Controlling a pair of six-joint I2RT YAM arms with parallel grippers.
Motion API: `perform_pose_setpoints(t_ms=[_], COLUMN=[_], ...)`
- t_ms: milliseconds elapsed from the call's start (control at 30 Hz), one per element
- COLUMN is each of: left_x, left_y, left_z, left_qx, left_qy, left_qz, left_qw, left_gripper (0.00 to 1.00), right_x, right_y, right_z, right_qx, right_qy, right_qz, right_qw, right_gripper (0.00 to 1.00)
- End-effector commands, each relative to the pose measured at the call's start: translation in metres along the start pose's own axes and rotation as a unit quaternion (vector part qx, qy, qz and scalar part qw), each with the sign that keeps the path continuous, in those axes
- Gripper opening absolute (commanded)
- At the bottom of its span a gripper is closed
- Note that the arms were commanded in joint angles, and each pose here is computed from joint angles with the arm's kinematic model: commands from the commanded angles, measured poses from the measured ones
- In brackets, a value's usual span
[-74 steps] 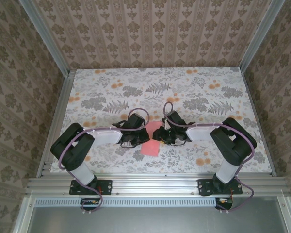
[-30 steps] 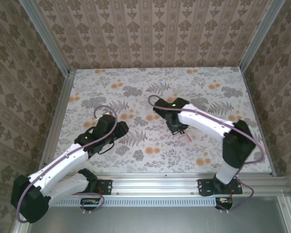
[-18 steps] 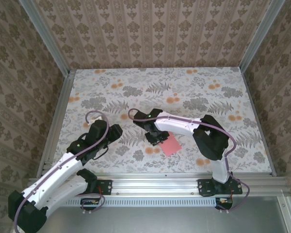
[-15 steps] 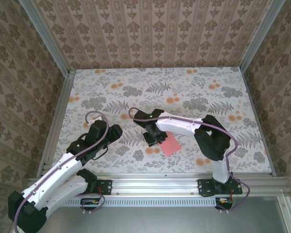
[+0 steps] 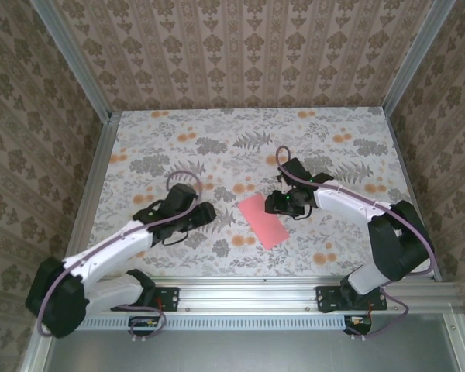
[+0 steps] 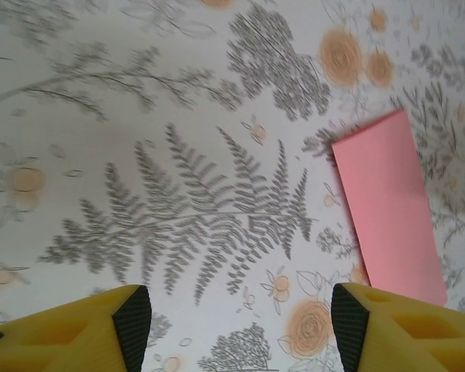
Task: Fold a paper plane with a square sheet of paper (pick it up from the middle)
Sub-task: Turn over the paper at the center of the table, then third fold the triangle at the center of the table.
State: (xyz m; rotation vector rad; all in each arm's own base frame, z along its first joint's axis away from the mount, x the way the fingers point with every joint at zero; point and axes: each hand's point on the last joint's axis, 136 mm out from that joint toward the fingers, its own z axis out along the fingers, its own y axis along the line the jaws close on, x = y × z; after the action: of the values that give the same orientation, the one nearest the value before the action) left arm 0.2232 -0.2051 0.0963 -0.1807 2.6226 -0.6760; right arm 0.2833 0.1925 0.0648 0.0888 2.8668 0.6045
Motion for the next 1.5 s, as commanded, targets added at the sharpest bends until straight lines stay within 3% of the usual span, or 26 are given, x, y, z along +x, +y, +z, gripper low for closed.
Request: perform_pose_setpoints(t_ms=[0, 433, 1000, 1333, 1467], left_x=[-0.002, 0.037, 0.041, 0.028, 0.021], left_y=[-0.042, -0.091, -0.095, -0.106, -0.113], left_z=[0.009, 0.075, 0.118, 0.135, 0.136], left_qx=[0.039, 0.046, 0.064, 0.077, 0.085], left_qy=[0.018, 0.116, 0.141, 0.153, 0.155], left_qz=[0.039, 0.056, 0.018, 0.031, 0.052], left_qw=[0.998, 0.991, 0.988, 0.985, 0.983], left_gripper=[0.66, 0.6, 0.58, 0.57, 0.57], right_x=[-0.01, -0.001, 0.057, 0.08, 0.075], right_y=[0.01, -0.019, -0.026, -0.011, -0.01], right_z=[0.007, 0.038, 0.036, 0.025, 0.02], right_qx=[-0.057, -0.034, -0.086, -0.162, -0.159], right_qy=[0.001, 0.039, 0.082, 0.069, 0.061], right_qz=[0.003, 0.012, 0.042, 0.09, 0.081], right_qw=[0.998, 0.999, 0.992, 0.98, 0.982], right_gripper=[0.48, 0.44, 0.41, 0.4, 0.4])
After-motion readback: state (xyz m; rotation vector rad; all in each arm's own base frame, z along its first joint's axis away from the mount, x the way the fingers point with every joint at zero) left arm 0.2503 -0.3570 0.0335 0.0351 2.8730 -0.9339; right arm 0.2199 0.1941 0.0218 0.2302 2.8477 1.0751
